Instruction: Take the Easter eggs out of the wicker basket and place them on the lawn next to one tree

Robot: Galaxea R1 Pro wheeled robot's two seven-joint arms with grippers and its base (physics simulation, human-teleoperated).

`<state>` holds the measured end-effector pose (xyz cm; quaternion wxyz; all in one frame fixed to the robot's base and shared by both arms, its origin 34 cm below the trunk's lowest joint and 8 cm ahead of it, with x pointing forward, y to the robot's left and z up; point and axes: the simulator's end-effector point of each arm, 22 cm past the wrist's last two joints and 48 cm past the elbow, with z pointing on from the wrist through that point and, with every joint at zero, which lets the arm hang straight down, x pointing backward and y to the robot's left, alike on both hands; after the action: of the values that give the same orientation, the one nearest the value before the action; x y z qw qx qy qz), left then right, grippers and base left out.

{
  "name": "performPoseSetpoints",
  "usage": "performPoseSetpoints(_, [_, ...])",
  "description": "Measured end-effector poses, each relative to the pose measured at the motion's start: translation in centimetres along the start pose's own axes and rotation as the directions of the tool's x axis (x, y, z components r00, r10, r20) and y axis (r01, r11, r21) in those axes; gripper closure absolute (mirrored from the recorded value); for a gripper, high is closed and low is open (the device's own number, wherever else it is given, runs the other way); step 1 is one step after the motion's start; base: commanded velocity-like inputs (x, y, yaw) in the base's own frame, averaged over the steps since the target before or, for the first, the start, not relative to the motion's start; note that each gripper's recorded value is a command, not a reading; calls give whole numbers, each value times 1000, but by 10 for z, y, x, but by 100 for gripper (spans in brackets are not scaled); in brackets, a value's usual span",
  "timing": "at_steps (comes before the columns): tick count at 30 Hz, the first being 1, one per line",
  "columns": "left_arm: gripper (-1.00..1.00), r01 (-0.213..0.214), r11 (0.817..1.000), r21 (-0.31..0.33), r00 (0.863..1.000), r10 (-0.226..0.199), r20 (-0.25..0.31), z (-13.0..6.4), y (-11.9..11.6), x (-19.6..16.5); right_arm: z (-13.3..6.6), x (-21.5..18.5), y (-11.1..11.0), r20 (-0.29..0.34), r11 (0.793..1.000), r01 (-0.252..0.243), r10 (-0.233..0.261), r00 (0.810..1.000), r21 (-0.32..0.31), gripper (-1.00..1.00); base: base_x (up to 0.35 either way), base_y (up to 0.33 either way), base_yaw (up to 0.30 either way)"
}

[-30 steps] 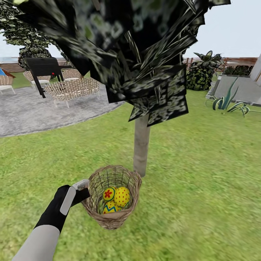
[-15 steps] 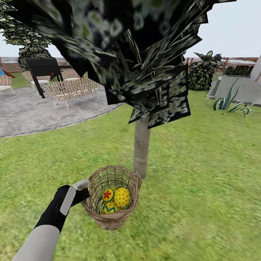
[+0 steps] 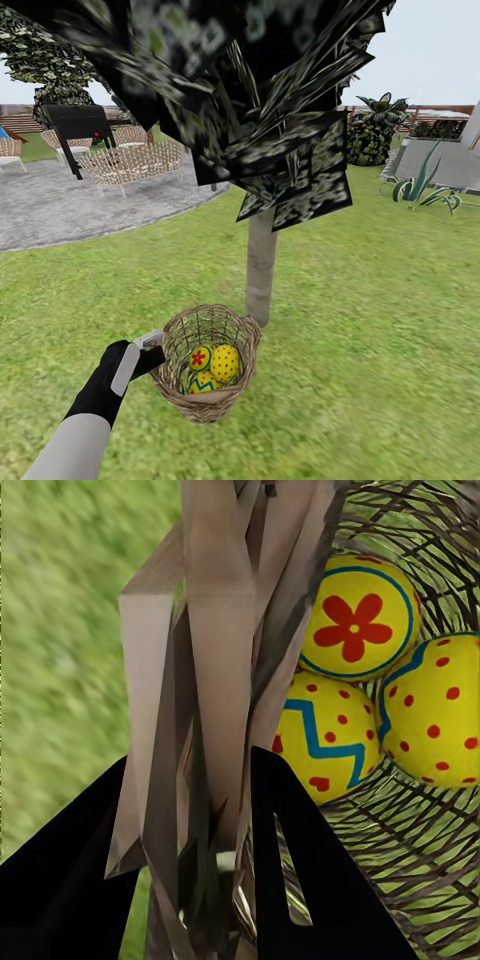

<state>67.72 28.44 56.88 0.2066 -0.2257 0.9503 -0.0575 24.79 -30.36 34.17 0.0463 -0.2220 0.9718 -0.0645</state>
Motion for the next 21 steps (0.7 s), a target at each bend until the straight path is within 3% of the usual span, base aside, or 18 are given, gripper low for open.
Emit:
performPoseSetpoints(6, [100, 1, 1000, 0, 1000, -1, 0, 10, 3, 5, 12, 1, -2, 1, 1000, -18, 18, 1000, 8, -100, 0, 0, 0])
performPoseSetpoints(9, [100, 0, 1000, 0, 1000, 0, 0, 10, 3, 5, 13, -53, -29, 100, 998, -33, 27, 995, 62, -100, 0, 0, 0])
performPoseSetpoints(10, [100, 1, 1000, 0, 1000, -1, 0, 10, 3, 5, 11, -83, -51, 127, 994, -40, 27, 992, 103, -100, 0, 0, 0])
performPoseSetpoints(12, [100, 1, 1000, 1, 1000, -1, 1, 10, 3, 5, -3, -132, -96, 142, 979, -89, 63, 988, 184, -100, 0, 0, 0])
performPoseSetpoints(13, [100, 0, 1000, 0, 1000, 0, 1, 10, 3, 5, -14, -151, -121, 160, 966, -150, 117, 980, 212, -100, 0, 0, 0])
performPoseSetpoints(15, [100, -2, 1000, 0, 1000, 2, 0, 10, 2, 6, -37, -190, -152, 224, 951, -245, 201, 954, 188, -100, 0, 0, 0])
performPoseSetpoints(16, [100, 0, 1000, 2, 1000, 0, 0, 10, 2, 6, -55, -212, -167, 247, 948, -269, 223, 943, 172, -100, 0, 0, 0])
performPoseSetpoints(18, [100, 0, 1000, 2, 1000, 0, 0, 10, 2, 6, -95, -247, -197, 294, 947, -291, 240, 925, 140, -100, 0, 0, 0])
performPoseSetpoints(21, [100, 0, 1000, 1, 1000, 0, 1, 10, 3, 5, -116, -258, -218, 329, 953, -288, 245, 912, 90, -100, 0, 0, 0])
